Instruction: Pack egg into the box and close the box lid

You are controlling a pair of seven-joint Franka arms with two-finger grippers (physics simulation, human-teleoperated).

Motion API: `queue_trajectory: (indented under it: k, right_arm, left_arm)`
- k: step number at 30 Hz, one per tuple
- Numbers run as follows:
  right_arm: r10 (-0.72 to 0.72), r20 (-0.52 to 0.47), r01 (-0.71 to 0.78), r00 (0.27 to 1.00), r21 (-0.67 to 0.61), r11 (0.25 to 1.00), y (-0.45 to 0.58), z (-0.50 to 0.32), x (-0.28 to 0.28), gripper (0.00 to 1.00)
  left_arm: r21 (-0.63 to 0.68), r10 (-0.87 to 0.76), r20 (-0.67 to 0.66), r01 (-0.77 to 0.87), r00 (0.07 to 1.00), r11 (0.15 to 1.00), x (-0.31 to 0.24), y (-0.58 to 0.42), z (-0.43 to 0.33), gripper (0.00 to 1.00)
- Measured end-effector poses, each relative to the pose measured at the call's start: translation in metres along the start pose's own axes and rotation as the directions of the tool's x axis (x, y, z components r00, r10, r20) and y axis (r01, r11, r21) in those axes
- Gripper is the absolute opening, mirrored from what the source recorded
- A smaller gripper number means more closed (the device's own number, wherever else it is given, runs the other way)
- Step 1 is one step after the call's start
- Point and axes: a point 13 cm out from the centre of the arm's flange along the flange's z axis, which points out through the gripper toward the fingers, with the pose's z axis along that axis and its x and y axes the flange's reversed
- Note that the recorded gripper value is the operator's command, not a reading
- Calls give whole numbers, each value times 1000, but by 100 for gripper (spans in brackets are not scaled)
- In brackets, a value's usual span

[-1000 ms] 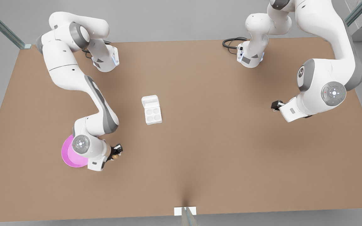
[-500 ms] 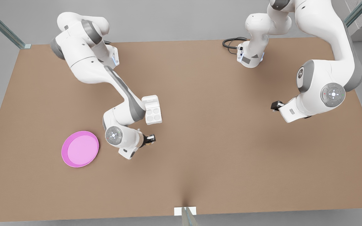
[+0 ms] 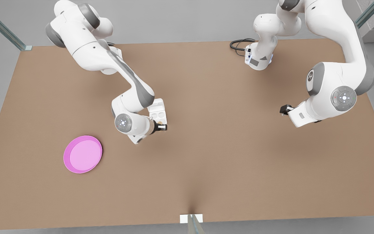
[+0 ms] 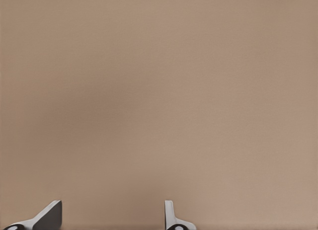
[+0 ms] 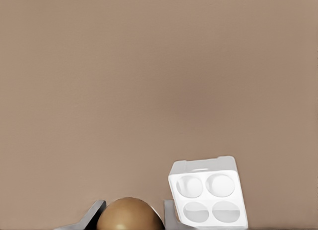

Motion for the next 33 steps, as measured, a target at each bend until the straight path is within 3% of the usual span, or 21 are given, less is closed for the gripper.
queue_trajectory:
  k: [6, 20, 33]
  right_arm:
    - [52, 20, -52, 998, 20, 998, 1, 4, 37, 43]
    - [162, 36, -164, 986, 48, 985, -20, 44, 66, 43]
    - [244, 74, -246, 967, 23, 969, -49, 62, 47, 45]
  left_arm:
    - [1, 0, -4, 0, 1000, 1000, -1, 0, 3, 100]
    - [1, 1, -5, -1, 1000, 1000, -2, 0, 3, 100]
    - [1, 1, -6, -1, 1000, 1000, -2, 0, 4, 100]
